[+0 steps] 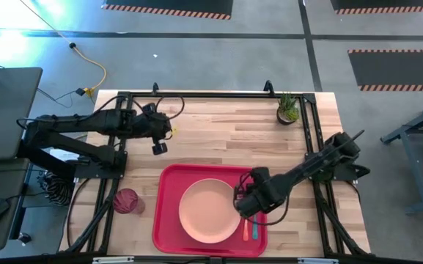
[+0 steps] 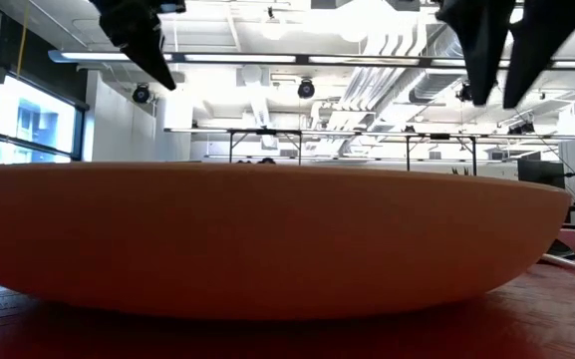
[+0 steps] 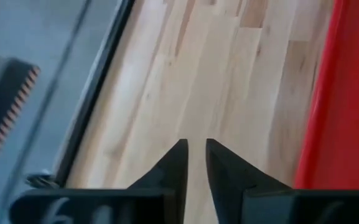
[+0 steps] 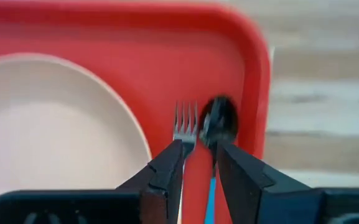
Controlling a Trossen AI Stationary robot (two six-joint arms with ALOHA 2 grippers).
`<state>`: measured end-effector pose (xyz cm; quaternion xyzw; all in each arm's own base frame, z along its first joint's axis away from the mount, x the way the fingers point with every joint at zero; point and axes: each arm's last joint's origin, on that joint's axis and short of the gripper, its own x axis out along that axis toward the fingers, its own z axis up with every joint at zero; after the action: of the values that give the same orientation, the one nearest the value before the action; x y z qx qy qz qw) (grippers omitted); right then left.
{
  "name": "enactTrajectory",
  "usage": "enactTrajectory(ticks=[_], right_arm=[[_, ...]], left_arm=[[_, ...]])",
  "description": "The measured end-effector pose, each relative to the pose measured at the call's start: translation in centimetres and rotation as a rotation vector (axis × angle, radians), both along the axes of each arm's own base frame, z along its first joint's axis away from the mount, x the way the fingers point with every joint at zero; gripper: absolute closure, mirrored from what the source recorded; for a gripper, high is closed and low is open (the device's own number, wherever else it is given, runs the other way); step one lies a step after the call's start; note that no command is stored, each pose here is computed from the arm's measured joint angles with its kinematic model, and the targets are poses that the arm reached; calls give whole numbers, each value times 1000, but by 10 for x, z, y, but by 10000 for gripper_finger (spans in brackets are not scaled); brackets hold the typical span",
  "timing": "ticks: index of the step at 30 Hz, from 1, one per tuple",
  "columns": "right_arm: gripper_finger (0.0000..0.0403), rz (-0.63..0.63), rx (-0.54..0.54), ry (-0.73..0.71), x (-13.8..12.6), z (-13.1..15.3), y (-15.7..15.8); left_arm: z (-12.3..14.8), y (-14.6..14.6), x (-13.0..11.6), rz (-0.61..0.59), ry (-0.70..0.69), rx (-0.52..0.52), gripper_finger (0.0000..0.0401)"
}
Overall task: Pick and place plate/cup/fork/spoon on tray
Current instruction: Put the purple cup on the red serving tray
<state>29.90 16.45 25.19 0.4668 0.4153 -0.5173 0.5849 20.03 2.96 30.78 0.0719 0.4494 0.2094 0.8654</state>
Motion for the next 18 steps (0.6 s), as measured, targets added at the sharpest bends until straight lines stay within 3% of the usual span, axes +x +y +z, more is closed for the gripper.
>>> enactTrajectory(ticks=[4, 10, 18], right_arm=[[311, 23, -59, -6, -10, 18, -14], [311, 76, -127, -4, -23, 44, -40], [311, 145, -216, -9, -34, 69, -76]], left_arm=[[-2, 11, -3, 87, -17, -96, 314], [-7, 11, -10, 180, -26, -414, 287], [-8, -7, -22, 51, 74, -768, 286]])
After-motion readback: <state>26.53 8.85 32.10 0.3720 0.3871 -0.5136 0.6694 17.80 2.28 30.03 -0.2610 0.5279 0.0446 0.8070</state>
